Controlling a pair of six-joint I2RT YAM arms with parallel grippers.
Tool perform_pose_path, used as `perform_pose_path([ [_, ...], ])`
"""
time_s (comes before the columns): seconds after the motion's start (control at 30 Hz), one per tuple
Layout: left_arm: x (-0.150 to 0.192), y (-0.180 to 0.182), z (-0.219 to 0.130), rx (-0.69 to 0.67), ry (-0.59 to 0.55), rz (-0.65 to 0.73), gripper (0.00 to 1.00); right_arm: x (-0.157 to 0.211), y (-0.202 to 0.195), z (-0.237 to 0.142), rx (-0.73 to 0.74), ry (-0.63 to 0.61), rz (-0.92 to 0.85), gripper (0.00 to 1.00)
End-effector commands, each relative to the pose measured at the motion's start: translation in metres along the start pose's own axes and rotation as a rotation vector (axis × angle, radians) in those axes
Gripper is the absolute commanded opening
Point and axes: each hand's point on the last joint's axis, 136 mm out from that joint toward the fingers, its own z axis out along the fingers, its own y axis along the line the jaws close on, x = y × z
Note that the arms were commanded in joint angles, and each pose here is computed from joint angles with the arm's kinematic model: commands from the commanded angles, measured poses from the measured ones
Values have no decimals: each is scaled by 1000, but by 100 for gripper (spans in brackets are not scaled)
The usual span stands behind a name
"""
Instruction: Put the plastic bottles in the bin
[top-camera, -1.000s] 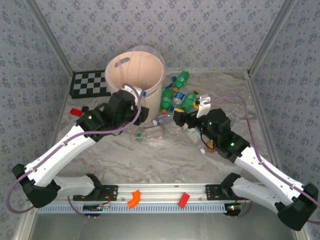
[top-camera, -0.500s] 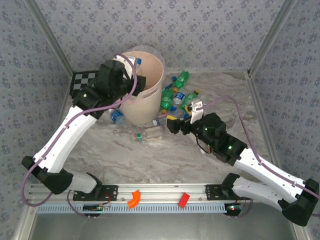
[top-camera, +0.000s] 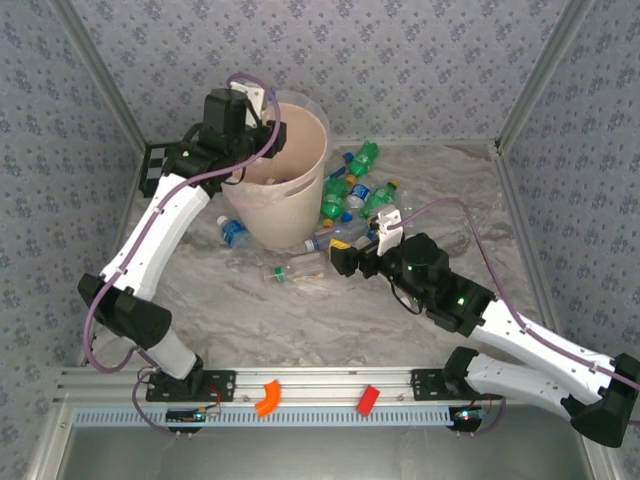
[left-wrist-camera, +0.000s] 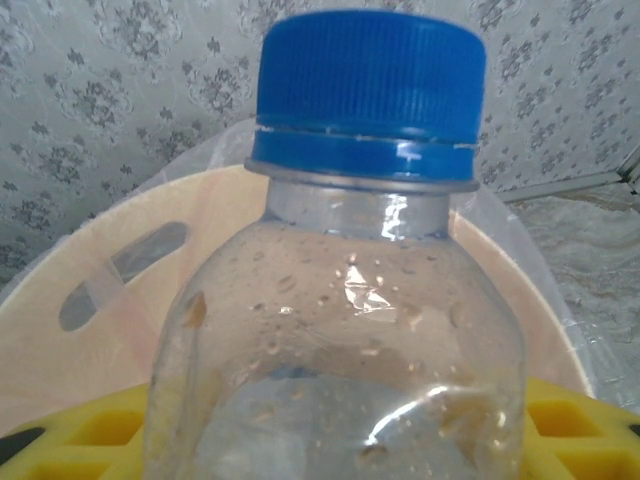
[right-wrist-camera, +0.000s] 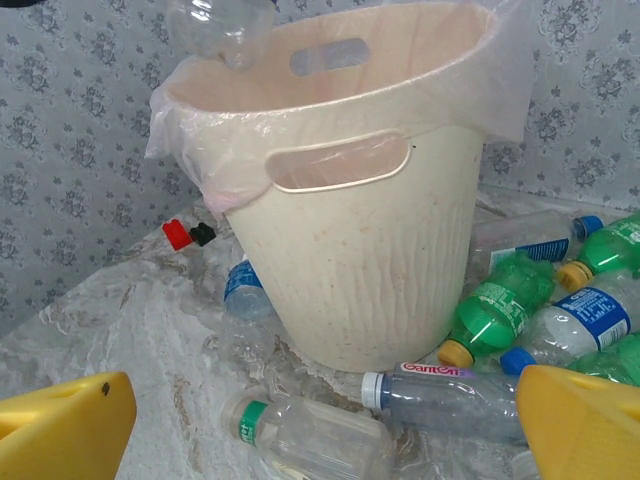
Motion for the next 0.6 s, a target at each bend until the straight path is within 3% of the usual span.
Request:
perform_pose_path([
  [0.0, -21, -5, -12, 30, -61, -9, 60, -7, -2, -5, 19, -19, -20, 99],
  [0.1, -21, -3, -13, 27, -59, -13, 63, -7, 0, -3, 13, -17, -23, 100],
  [0.27, -21, -2, -19, 28, -61, -29, 99, -8, 2, 1, 9, -16, -27, 100],
  [0.57, -18, 5, -44, 10, -91, -88, 100, -5, 4, 5, 10, -9, -34, 99],
])
